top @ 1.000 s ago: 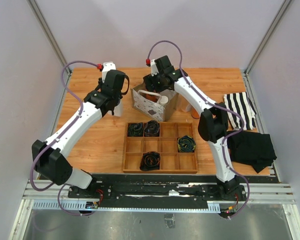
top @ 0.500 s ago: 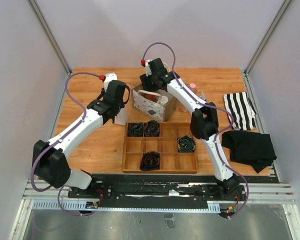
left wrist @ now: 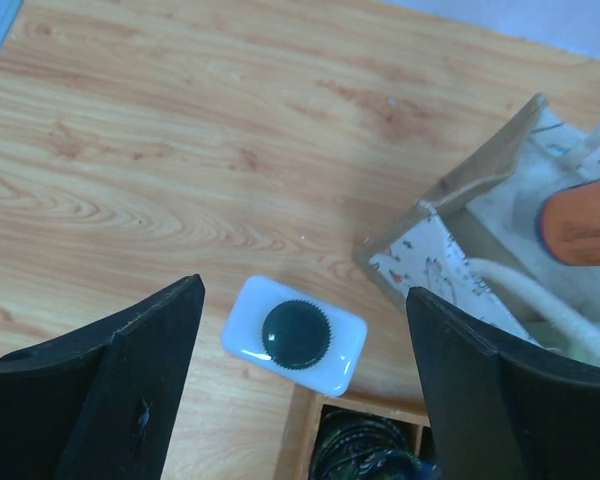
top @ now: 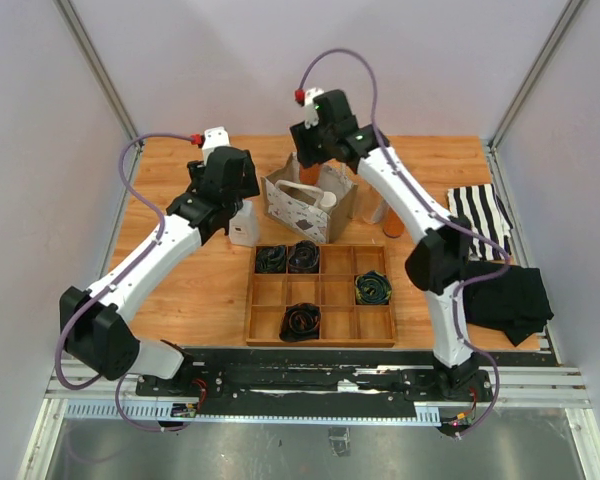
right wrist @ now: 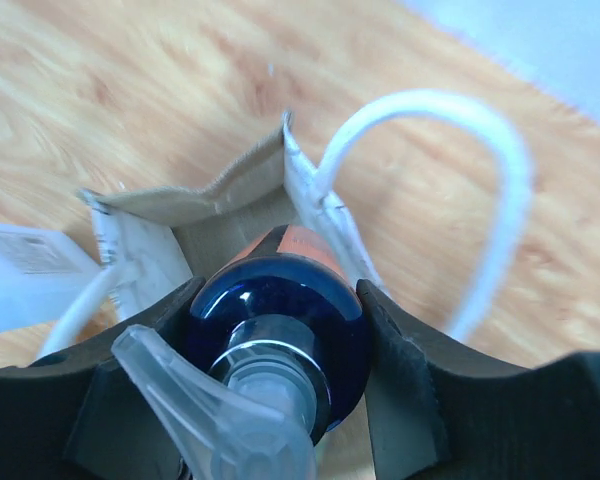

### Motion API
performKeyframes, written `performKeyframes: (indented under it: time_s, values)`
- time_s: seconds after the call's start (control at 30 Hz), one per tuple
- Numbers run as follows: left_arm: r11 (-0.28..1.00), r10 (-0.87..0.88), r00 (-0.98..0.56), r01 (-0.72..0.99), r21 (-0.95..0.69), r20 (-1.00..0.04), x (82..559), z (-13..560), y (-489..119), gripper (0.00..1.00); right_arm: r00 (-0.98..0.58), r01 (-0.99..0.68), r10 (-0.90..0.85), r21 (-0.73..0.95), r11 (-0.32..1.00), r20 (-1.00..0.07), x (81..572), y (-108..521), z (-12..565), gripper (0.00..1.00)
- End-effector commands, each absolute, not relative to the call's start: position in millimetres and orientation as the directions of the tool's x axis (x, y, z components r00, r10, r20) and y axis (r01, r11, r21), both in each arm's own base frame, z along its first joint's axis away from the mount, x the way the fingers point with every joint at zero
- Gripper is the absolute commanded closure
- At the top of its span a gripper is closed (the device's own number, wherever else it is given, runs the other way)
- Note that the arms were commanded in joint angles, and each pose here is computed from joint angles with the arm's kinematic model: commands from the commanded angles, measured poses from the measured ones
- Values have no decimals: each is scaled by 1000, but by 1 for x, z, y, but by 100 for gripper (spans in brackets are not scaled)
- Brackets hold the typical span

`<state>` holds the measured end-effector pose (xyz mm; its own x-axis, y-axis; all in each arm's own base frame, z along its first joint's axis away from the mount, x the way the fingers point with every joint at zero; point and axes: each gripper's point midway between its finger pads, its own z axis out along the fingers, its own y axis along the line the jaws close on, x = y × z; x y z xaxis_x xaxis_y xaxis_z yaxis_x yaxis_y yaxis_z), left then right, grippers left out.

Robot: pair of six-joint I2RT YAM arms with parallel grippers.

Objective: Take the personal care products out of the canvas bag

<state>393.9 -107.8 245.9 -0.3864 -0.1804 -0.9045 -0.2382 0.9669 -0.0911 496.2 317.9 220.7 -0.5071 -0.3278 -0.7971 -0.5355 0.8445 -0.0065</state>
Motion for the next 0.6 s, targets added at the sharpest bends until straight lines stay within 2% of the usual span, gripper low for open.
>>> performKeyframes:
  time_s: [0.0, 0.13, 0.27, 0.43, 0.57]
  values:
    - [961, -206, -308, -243, -133, -929, 400, 282, -106, 12, -241, -450, -178, -53, 891, -954, 480, 264, 390, 98]
    - [969, -243, -259, -99, -224, -935, 410, 314, -134, 13, -209, -348, -173, -92, 933, -962, 477, 210, 420, 96]
    - [967, -217, -257, 74, -243, -942, 426, 343, -170, 16, -243, -284, -142, -69, 956, -960, 485, 162, 416, 96]
    - [936, -138, -308, 271, -226, -941, 445, 356, -220, 18, -339, -241, -105, -21, 970, -935, 511, 116, 374, 99]
    - [895, -69, -365, 388, -219, -928, 443, 328, -262, 16, -418, -210, -93, -3, 978, -904, 526, 89, 322, 99]
